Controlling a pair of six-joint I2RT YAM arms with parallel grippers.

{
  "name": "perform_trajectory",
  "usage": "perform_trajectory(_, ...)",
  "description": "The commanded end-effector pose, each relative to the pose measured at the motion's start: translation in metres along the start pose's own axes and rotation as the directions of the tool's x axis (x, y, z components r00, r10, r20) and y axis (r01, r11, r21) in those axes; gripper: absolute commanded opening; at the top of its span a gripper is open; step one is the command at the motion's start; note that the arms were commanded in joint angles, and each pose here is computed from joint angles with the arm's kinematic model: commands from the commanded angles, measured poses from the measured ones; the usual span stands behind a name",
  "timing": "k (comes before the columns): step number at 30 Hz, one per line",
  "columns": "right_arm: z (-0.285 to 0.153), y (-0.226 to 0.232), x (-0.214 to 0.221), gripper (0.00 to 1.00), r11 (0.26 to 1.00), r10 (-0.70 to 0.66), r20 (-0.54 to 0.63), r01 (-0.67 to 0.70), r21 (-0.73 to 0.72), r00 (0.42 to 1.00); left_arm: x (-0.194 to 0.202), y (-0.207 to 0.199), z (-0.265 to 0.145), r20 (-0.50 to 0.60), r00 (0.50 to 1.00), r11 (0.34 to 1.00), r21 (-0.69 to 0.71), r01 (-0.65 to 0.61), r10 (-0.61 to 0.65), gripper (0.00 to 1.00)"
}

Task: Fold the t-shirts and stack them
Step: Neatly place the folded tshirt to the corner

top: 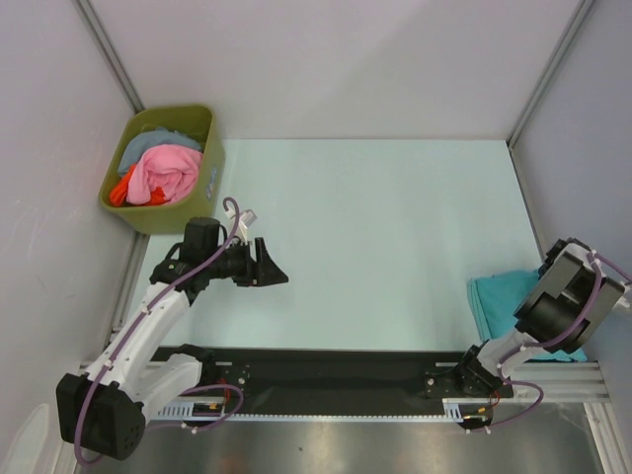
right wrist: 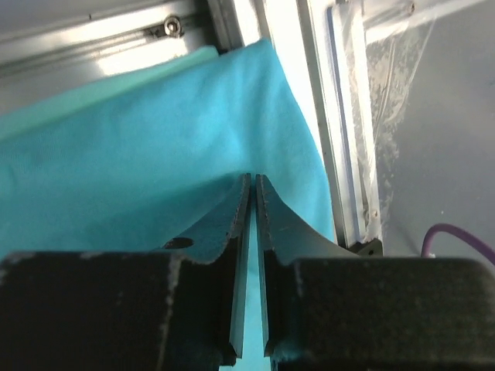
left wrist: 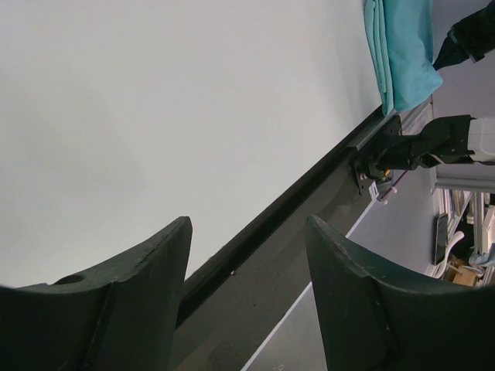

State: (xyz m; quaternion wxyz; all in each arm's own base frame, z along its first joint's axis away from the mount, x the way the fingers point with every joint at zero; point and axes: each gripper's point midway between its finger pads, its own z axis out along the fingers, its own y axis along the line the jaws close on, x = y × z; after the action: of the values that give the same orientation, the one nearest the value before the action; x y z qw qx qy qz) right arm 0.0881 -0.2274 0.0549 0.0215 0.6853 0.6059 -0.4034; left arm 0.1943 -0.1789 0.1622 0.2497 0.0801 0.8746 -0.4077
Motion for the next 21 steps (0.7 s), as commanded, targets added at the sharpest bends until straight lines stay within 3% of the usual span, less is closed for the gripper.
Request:
perform_trajectory(1, -0.002, -0.004, -0.001, 0.11, 0.998, -0.038, 0.031, 0.037, 0.055, 0.999, -0.013, -0.006, -0.004, 0.035, 0.999, 1.0, 0.01, -0.021, 0.021, 0.66)
perform_trajectory(5, 0.0, -0.015, 0.01, 0.11, 0.993, -0.05, 0.008, 0.049, 0.11, 0.999, -0.013, -0.006, -0.004, 0.04, 0.999, 1.0, 0.015, -0.02, 0.019, 0.66)
perform_trajectory(11, -0.02, -0.009, -0.021, 0.11, 0.999, -0.03, 0.073, 0.027, 0.041, 0.997, -0.011, -0.006, -0.005, 0.039, 0.999, 1.0, 0.013, -0.028, 0.028, 0.67)
perform_trajectory(15, -0.058, 0.017, -0.03, 0.12, 0.988, -0.078, 0.125, 0.094, -0.124, 0.989, -0.012, -0.006, -0.004, 0.046, 0.998, 0.999, 0.015, -0.031, 0.03, 0.66)
perform_trajectory(18, -0.122, 0.057, -0.027, 0.13, 0.929, -0.128, 0.243, 0.202, -0.309, 0.962, -0.014, -0.005, -0.002, 0.046, 0.999, 0.999, 0.02, -0.025, 0.024, 0.67)
perform_trajectory(21, -0.207, 0.1, 0.0, 0.13, 0.767, -0.183, 0.342, 0.351, -0.538, 0.922, -0.016, -0.005, 0.0, 0.047, 0.999, 0.999, 0.023, -0.026, 0.025, 0.67)
